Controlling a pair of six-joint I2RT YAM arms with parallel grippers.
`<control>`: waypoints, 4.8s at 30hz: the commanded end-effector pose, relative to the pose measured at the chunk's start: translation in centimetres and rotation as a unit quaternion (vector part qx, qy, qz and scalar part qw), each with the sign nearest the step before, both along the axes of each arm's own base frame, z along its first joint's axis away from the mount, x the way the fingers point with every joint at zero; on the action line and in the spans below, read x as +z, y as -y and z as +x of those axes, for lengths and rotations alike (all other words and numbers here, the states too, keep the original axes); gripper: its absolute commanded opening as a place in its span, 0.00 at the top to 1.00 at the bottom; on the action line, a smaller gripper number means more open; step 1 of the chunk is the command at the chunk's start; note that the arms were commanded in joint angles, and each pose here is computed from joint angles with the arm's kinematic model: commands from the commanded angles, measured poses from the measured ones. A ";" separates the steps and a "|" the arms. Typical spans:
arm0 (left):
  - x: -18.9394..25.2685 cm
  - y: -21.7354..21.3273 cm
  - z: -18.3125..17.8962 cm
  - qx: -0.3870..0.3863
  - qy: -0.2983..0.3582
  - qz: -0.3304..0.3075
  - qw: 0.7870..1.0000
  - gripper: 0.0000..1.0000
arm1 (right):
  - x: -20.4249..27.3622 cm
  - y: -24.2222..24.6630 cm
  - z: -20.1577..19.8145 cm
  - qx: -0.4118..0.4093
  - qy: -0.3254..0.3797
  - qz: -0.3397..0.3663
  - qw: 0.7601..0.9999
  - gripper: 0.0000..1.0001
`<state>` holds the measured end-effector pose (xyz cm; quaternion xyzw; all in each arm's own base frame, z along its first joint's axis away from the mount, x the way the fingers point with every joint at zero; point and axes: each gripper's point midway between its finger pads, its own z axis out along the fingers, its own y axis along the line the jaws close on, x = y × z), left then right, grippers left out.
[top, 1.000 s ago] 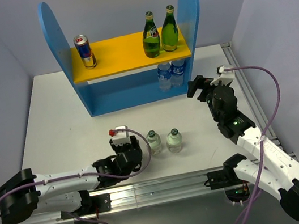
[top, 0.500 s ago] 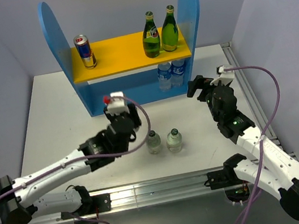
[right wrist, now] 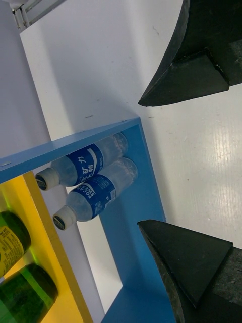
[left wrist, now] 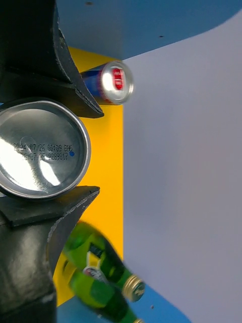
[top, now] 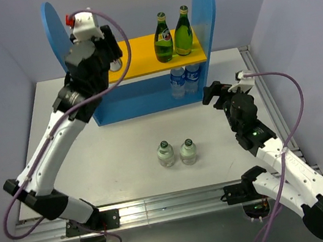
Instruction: Place and organize the beverage onto the shelf
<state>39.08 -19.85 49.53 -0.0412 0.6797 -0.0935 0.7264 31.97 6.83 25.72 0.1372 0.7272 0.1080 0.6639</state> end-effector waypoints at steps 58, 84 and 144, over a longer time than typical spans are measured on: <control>-11.3 -0.7 -6.7 -0.108 -0.050 0.012 0.993 0.01 | 1.2 0.3 -0.6 -0.007 0.031 0.024 0.999 0.00; -36.6 10.7 -22.9 -0.309 -0.177 -0.015 0.934 0.01 | -3.5 -6.1 -9.4 0.105 -0.065 0.086 0.989 0.00; -41.2 13.8 -6.2 -0.243 -0.151 -0.013 0.958 0.87 | -18.2 -16.6 -10.4 0.122 -0.049 -0.038 0.991 0.38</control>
